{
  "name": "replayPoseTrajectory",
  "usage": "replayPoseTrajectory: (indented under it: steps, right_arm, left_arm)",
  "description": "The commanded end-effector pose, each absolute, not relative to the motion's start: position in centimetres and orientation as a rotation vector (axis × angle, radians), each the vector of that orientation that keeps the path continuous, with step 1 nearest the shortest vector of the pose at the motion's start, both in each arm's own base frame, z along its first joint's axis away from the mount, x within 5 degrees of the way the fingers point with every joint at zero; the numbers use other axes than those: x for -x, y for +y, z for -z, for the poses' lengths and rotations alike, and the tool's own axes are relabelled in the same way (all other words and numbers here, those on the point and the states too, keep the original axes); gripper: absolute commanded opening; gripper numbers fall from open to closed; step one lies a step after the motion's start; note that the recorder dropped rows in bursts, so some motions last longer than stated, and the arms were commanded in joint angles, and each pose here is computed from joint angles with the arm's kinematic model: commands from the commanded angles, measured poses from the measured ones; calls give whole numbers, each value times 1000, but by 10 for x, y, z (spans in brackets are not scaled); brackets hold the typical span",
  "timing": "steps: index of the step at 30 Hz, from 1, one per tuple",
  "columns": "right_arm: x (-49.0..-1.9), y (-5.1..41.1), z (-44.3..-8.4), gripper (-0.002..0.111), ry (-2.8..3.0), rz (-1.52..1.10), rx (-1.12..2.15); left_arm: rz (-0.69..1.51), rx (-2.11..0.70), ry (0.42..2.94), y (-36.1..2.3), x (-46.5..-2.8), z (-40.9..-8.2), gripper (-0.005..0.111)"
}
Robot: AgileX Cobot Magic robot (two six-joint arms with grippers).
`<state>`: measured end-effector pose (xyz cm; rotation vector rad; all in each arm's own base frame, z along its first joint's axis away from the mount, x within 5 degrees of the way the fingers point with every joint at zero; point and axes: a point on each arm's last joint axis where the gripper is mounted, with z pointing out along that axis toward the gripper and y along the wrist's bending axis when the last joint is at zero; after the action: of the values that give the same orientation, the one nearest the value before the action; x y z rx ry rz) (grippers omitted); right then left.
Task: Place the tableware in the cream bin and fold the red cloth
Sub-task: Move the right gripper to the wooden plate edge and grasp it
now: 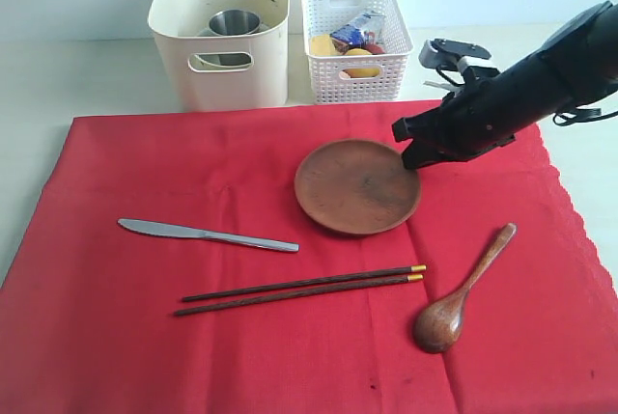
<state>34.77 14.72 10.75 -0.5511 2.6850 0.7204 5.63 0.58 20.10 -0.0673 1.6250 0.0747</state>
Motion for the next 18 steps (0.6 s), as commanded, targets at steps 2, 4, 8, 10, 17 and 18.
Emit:
replayPoseTrajectory:
  steps: [2, 4, 8, 10, 17, 18]
  right_arm:
    - [-340, 152, -109, 0, 2724, -858, 623]
    - [-339, 152, -109, 0, 2725, -861, 624]
    - [-341, 152, -109, 1, 2730, -836, 580]
    - [-341, 152, -109, 8, 2734, -838, 569]
    - [-335, 154, -110, 39, 2767, -922, 586]
    - [-334, 155, -111, 40, 2772, -938, 594]
  left_arm:
    - [-84, 60, 1622, 6, -56, -201, 0]
    - [-84, 60, 1622, 6, -56, -201, 0]
    - [-84, 60, 1622, 6, -56, -201, 0]
    - [-84, 60, 1622, 6, -56, -201, 0]
    - [-84, 60, 1622, 6, -56, -201, 0]
    - [-84, 60, 1622, 6, -56, -201, 0]
